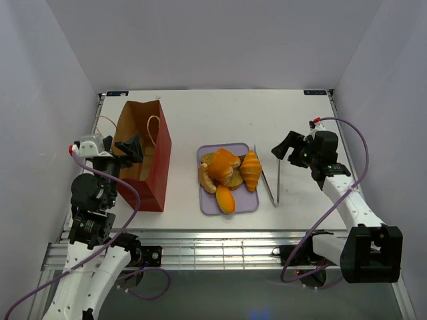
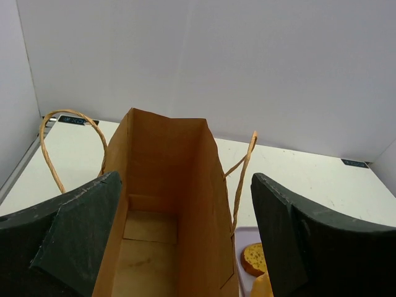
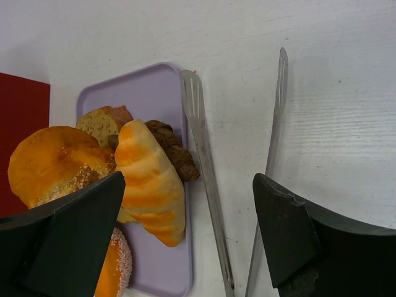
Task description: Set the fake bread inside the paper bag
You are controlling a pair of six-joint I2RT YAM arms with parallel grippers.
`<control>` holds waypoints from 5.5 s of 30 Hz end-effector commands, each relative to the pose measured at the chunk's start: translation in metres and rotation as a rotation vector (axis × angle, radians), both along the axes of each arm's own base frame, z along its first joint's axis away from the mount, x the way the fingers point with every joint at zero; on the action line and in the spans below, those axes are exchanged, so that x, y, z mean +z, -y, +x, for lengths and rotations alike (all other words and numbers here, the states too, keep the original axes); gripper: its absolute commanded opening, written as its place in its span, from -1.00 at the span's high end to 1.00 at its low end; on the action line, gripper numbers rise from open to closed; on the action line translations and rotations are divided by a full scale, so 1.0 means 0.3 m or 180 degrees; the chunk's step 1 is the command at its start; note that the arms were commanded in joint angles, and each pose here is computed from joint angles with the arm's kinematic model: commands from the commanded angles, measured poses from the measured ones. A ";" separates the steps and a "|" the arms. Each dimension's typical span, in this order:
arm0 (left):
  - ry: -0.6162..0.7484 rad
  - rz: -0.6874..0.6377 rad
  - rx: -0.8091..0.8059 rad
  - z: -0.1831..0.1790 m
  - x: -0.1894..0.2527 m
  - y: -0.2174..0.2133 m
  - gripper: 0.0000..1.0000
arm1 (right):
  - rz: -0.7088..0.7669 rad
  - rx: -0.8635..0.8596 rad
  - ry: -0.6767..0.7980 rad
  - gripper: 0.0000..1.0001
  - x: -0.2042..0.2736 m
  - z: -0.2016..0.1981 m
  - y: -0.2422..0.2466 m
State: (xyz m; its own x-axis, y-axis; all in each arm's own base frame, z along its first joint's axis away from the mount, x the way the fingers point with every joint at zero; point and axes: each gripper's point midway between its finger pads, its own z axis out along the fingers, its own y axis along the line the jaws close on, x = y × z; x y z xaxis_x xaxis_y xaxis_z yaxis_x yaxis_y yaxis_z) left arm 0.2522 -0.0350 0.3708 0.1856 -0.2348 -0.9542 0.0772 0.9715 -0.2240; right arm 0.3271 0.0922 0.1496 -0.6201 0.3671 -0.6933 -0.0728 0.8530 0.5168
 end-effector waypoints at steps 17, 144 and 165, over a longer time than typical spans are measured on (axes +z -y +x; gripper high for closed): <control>-0.0198 0.0024 0.0002 0.022 -0.041 0.011 -0.93 | -0.1484 0.0006 0.0097 -0.80 -0.060 -0.099 -0.004; -0.0308 0.0084 0.0256 0.025 -0.080 -0.021 -0.96 | -0.0869 0.0916 0.0083 -0.37 0.162 -0.287 -0.144; -0.0365 0.0123 0.0273 0.034 -0.098 -0.017 -0.96 | -0.0878 0.0911 0.0000 -0.33 0.104 -0.237 -0.166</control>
